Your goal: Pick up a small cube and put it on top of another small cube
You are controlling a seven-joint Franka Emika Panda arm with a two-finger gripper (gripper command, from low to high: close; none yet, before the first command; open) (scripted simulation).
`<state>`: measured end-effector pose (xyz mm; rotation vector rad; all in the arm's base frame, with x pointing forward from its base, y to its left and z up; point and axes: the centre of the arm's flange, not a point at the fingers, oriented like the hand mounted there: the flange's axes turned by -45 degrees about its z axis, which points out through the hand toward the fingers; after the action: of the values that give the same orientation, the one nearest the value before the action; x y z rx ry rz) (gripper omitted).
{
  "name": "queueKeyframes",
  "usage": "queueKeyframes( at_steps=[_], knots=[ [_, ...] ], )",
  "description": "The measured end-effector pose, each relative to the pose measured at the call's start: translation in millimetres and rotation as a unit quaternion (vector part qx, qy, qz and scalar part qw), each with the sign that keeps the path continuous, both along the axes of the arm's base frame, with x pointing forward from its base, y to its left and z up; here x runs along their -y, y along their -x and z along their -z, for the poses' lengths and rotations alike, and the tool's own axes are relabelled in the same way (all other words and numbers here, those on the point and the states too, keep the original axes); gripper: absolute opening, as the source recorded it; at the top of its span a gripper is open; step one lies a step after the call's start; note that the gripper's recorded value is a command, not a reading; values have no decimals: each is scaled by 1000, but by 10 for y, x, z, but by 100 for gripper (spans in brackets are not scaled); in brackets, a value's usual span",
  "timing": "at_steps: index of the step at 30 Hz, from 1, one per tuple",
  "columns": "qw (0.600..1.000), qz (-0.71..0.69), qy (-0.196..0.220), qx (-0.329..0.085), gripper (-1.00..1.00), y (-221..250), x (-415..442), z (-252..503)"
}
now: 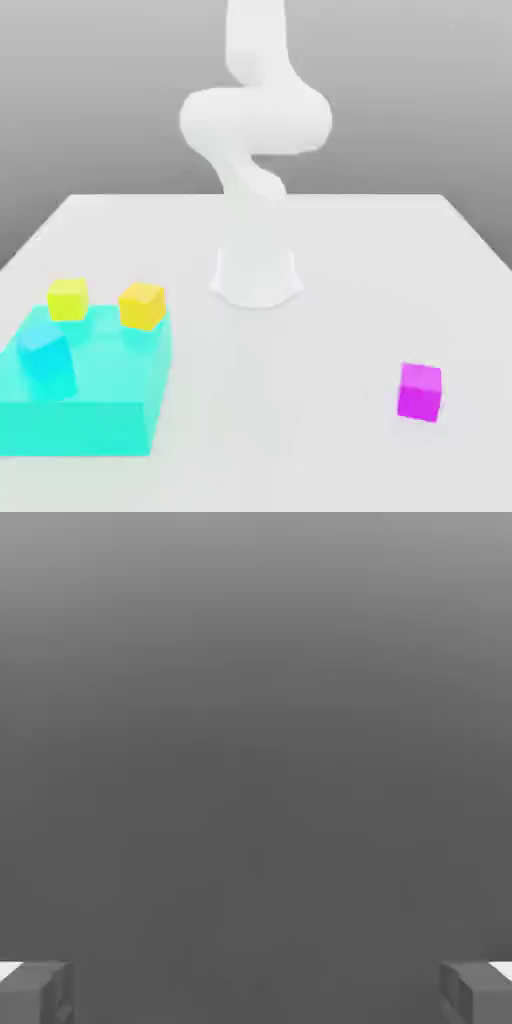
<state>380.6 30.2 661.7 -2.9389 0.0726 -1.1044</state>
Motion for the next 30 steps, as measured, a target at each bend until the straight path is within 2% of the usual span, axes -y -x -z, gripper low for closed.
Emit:
queueKeyframes(
  at_steps=[5,10,16,21,30],
  knots=[
    [996,31,-9,-83,0,-467,-595,1159],
    [985,57,-18,-161,0,-546,-1101,2323],
    [963,85,-32,-254,0,-182,-1617,3614],
    [937,99,-45,-333,0,474,-2015,4481],
    [930,110,-53,-347,0,569,-2055,5130]
  ],
)
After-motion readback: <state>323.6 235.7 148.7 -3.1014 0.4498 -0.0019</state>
